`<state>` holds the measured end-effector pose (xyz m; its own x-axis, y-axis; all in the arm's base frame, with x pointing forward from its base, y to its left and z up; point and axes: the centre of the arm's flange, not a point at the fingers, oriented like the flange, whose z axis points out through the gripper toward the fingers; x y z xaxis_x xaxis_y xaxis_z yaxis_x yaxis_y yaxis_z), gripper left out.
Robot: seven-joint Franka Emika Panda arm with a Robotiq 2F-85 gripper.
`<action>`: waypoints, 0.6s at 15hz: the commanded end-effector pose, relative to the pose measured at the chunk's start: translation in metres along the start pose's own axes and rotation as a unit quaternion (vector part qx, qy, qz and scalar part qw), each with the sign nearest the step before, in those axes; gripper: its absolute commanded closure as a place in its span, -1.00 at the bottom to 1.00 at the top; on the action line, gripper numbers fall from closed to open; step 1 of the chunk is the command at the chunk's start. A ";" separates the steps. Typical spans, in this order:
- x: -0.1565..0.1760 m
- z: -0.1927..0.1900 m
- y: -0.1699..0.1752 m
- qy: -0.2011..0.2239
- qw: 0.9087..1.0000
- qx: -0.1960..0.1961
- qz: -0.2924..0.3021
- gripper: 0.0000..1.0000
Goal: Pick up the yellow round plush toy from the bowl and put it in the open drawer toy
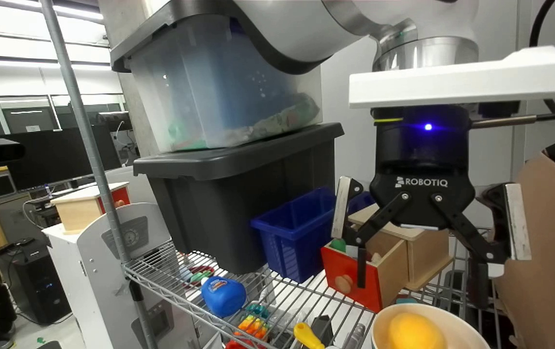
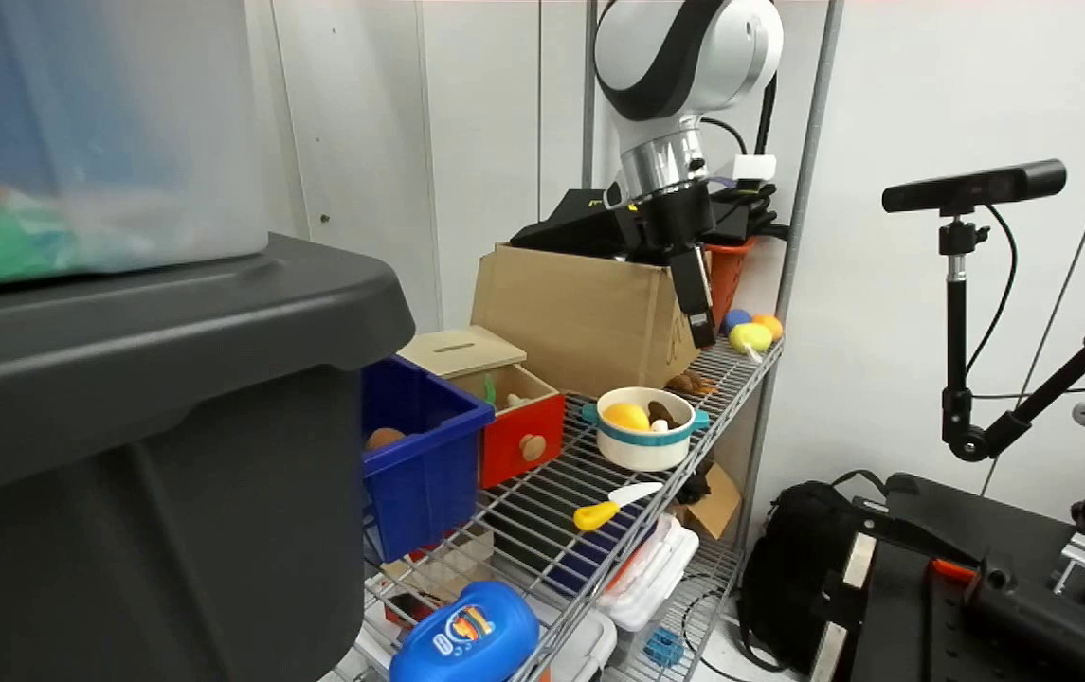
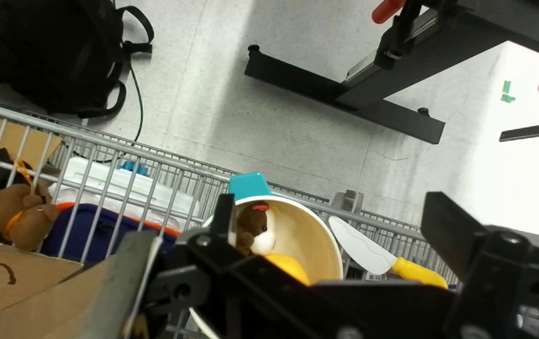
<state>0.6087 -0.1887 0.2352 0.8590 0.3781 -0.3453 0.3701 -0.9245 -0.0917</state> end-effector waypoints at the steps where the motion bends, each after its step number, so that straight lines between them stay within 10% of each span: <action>1: 0.008 -0.001 0.004 -0.001 1.000 0.002 -0.003 -1.00; 9: 0.008 -0.011 -0.003 0.018 0.999 -0.044 -0.026 -1.00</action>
<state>0.6159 -0.1858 0.2350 0.8555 0.3972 -0.3321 0.4012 -0.9140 -0.0597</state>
